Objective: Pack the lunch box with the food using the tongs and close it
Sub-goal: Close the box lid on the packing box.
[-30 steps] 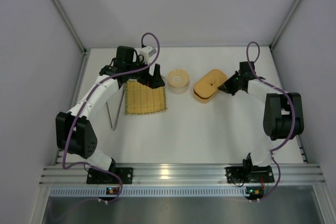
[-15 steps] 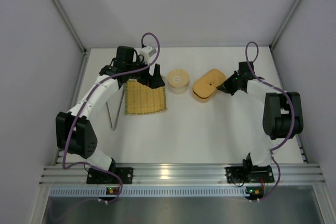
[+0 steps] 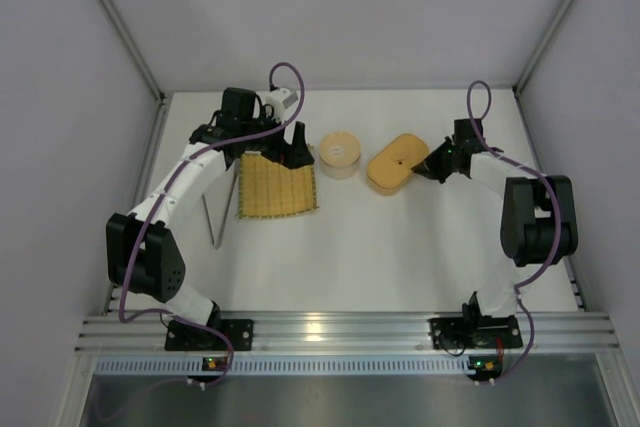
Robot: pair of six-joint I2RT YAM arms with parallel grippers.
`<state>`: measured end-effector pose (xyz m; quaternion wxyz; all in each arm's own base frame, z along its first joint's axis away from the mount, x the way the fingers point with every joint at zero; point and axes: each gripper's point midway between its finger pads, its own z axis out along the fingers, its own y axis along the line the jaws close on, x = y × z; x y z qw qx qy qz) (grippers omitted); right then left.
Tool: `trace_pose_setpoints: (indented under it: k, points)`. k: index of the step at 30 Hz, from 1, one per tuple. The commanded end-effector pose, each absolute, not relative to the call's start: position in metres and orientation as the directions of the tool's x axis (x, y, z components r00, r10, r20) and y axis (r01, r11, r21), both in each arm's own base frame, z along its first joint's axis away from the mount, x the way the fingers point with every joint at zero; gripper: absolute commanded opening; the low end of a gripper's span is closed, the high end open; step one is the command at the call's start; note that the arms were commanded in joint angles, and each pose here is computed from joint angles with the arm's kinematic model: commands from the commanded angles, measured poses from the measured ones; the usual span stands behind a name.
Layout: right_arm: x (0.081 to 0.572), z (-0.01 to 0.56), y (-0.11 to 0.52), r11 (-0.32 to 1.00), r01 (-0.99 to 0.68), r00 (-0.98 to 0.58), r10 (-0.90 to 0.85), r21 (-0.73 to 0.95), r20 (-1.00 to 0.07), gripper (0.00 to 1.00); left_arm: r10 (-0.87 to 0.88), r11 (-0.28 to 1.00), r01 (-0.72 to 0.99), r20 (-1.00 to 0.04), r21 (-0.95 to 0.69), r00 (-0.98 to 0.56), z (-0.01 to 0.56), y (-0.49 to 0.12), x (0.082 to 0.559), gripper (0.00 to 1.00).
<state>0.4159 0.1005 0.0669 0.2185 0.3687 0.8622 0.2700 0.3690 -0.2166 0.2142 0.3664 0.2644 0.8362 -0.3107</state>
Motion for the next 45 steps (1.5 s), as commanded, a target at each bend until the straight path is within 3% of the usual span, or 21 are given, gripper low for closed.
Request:
trace_pose_setpoints:
  k: [1,7,9,12,14,28,34,36,37,39,40,41,45]
  points:
    - [0.419,0.09,0.11,0.593,0.454,-0.639,0.737,0.665,-0.221,0.0,0.22,0.659,0.685,-0.791,-0.311,-0.571,0.216,-0.218,0.371,0.98]
    - [0.417,0.086,0.109,0.596,0.459,-0.641,0.736,0.658,-0.219,0.0,0.221,0.661,0.684,-0.79,-0.309,-0.571,0.216,-0.217,0.372,0.98]
    - [0.417,0.085,0.109,0.597,0.46,-0.643,0.734,0.657,-0.217,0.07,0.221,0.662,0.682,-0.789,-0.309,-0.572,0.216,-0.217,0.371,0.98]
    - [0.417,0.085,0.111,0.598,0.456,-0.649,0.73,0.659,-0.213,0.31,0.223,0.664,0.681,-0.788,-0.308,-0.574,0.214,-0.216,0.371,0.98]
    - [0.417,0.085,0.111,0.598,0.455,-0.65,0.73,0.66,-0.212,0.36,0.224,0.664,0.681,-0.787,-0.309,-0.575,0.214,-0.216,0.371,0.98]
    - [0.412,0.097,0.121,0.621,0.384,-0.708,0.673,0.683,-0.214,0.49,0.225,0.661,0.687,-0.793,-0.303,-0.566,0.217,-0.216,0.369,0.98]
    - [0.405,0.119,0.127,0.659,0.232,-0.763,0.579,0.716,-0.286,0.56,0.223,0.655,0.692,-0.797,-0.304,-0.561,0.221,-0.216,0.367,0.98]
    - [0.402,0.132,0.125,0.709,0.14,-0.787,0.504,0.691,-0.357,0.56,0.229,0.652,0.696,-0.798,-0.3,-0.558,0.221,-0.216,0.364,0.98]
    - [0.395,0.133,0.124,0.722,0.115,-0.807,0.468,0.682,-0.36,0.63,0.23,0.651,0.698,-0.799,-0.297,-0.555,0.222,-0.215,0.363,0.98]
    - [0.39,0.146,0.117,0.757,-0.004,-0.803,0.387,0.653,-0.454,0.78,0.236,0.644,0.706,-0.802,-0.294,-0.549,0.223,-0.215,0.36,0.98]
    - [0.387,0.153,0.117,0.759,-0.059,-0.799,0.354,0.649,-0.486,0.93,0.238,0.641,0.708,-0.801,-0.296,-0.55,0.222,-0.214,0.359,0.98]
    - [0.388,0.165,0.113,0.778,-0.146,-0.77,0.298,0.611,-0.564,0.98,0.238,0.637,0.71,-0.801,-0.298,-0.55,0.222,-0.214,0.358,0.98]
    - [0.403,0.201,0.116,0.808,-0.342,-0.668,0.15,0.48,-0.728,0.99,0.233,0.624,0.715,-0.798,-0.316,-0.556,0.221,-0.216,0.355,0.98]
